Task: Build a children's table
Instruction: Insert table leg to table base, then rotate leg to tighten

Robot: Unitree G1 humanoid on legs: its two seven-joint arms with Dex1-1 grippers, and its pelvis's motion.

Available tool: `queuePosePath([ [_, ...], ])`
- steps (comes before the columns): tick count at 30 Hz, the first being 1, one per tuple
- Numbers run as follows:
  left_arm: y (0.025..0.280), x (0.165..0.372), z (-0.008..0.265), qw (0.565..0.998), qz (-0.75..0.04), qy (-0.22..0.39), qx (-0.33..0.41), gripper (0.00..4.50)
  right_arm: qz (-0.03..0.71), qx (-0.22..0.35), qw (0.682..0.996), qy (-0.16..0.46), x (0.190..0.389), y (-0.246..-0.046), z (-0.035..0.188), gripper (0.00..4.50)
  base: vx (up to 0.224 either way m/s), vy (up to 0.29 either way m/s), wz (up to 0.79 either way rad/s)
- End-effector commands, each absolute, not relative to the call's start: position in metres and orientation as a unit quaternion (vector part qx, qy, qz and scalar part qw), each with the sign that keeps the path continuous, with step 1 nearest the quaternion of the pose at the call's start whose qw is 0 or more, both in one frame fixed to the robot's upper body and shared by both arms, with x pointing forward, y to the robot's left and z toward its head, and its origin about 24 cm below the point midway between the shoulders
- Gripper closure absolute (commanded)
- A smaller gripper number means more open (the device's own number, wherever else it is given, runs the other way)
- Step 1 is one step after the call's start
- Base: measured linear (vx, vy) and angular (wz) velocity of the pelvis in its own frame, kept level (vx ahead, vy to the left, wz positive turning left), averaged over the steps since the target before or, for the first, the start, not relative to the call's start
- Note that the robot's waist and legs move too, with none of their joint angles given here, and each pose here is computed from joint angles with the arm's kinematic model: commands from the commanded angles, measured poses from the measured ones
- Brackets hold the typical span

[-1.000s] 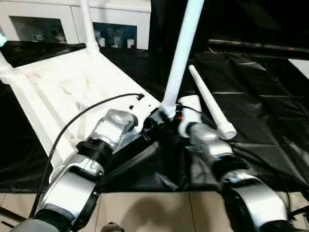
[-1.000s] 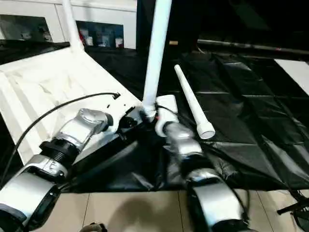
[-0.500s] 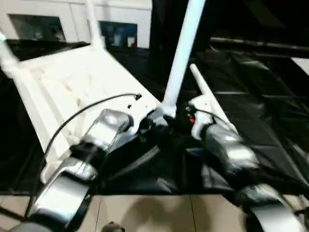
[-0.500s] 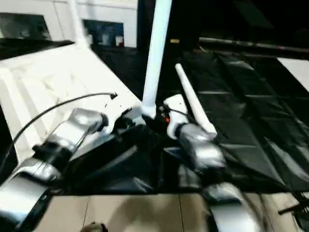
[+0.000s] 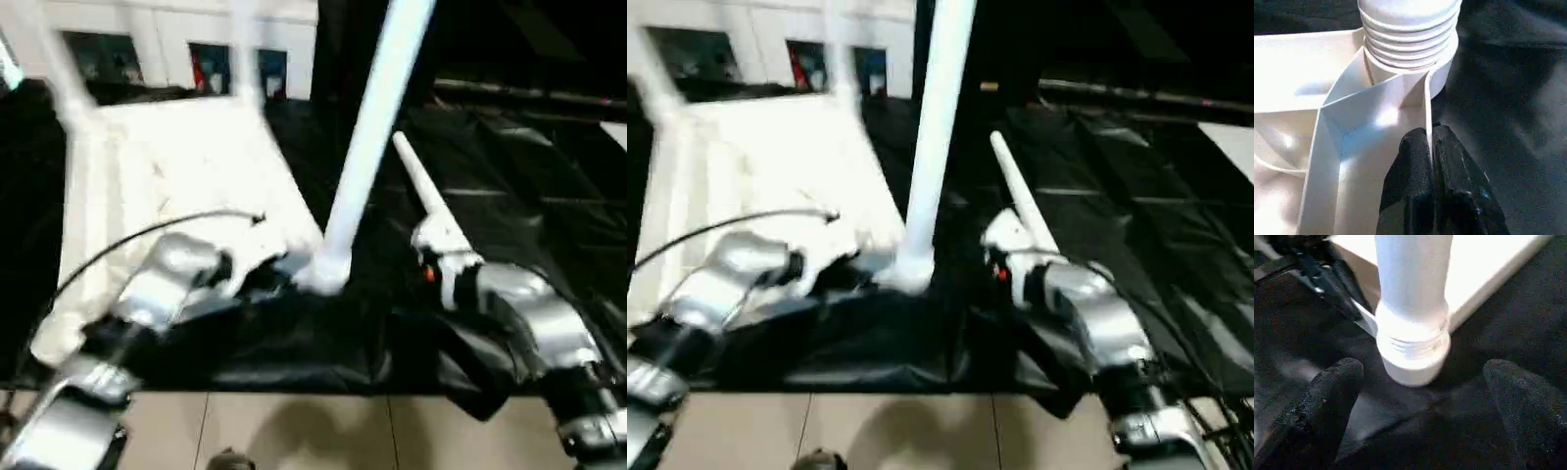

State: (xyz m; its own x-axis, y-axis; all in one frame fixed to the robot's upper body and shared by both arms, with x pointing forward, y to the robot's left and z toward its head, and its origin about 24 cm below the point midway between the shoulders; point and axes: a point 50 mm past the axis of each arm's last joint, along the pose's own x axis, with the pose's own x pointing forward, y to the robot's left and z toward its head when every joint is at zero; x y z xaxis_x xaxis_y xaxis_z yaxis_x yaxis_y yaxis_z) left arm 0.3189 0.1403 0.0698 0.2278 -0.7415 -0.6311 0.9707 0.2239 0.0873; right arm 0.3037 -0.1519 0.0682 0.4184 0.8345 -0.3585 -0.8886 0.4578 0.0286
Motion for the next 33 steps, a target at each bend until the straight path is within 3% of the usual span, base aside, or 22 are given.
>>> queuePosePath([
  [1, 0.123, 0.306, 0.063, 0.699, -0.632, 0.235, 0.238, 4.50, 0.523, -0.098, 0.830, 0.166, 0.303, -0.152, 0.068, 0.06, 0.000, 0.000, 0.00],
  [10, 0.116, 0.298, 0.066, 0.680, -0.651, 0.230, 0.245, 4.50, 0.527, -0.126, 0.824, 0.167, 0.308, -0.142, 0.063, 0.06, 0.000, 0.000, 0.00],
  [29, 0.115, 0.299, 0.066, 0.677, -0.652, 0.233, 0.252, 4.50, 0.551, -0.105, 0.813, 0.157, 0.314, -0.126, 0.059, 0.06, 0.000, 0.000, 0.00],
  [33, 0.116, 0.299, 0.066, 0.680, -0.649, 0.234, 0.250, 4.50, 0.553, -0.096, 0.813, 0.155, 0.316, -0.124, 0.058, 0.44, 0.000, 0.000, 0.00],
])
